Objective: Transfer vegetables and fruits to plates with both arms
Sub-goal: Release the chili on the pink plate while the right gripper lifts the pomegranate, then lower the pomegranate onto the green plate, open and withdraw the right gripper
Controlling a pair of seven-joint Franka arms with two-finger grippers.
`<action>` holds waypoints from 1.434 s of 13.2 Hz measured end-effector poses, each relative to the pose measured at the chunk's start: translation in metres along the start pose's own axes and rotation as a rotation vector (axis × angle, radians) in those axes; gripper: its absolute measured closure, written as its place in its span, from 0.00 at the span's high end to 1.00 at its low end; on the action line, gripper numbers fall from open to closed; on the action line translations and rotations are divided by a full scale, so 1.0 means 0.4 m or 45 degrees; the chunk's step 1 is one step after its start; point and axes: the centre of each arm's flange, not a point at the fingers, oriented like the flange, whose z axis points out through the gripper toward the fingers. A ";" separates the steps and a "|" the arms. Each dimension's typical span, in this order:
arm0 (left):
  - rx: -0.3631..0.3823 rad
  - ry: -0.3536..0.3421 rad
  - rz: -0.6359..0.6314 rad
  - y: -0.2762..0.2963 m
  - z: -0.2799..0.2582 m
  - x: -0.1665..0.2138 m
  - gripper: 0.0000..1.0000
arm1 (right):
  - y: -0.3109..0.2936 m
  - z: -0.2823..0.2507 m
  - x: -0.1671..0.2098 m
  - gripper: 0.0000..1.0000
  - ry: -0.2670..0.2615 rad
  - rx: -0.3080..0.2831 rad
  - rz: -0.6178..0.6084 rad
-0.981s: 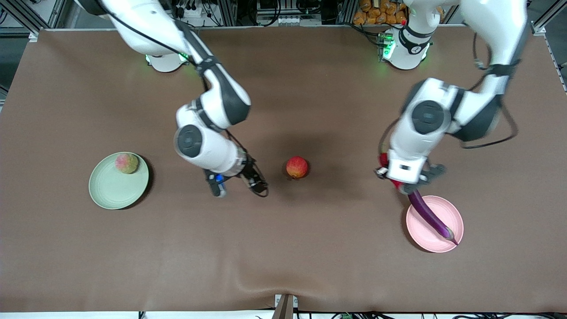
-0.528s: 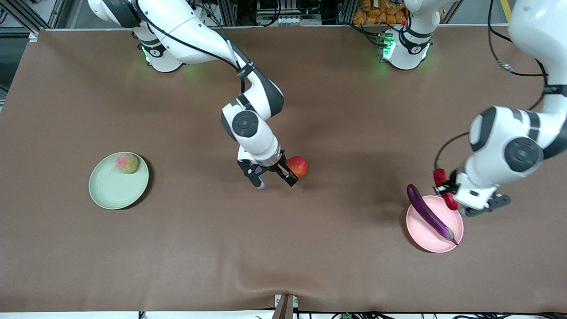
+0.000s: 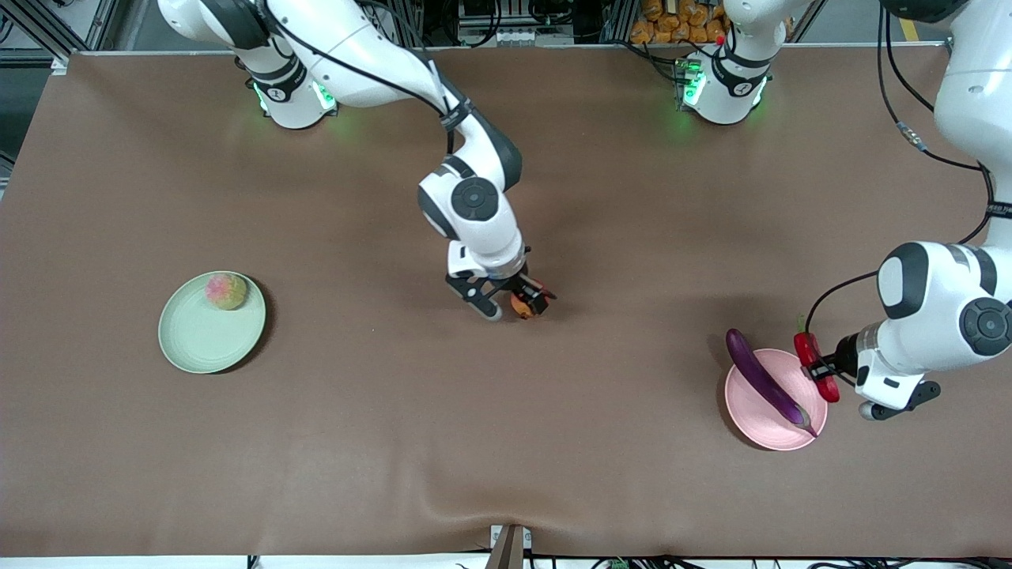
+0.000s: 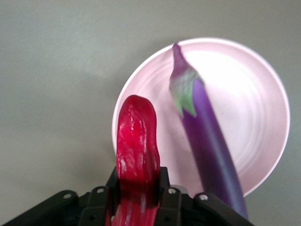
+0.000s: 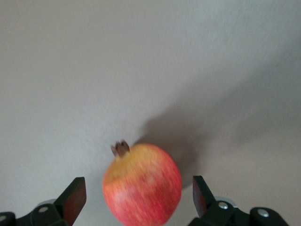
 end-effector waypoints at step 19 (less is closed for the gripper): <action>0.107 0.150 0.267 0.138 -0.840 -0.225 1.00 | 0.298 -0.485 0.735 0.80 -0.391 -0.434 -0.290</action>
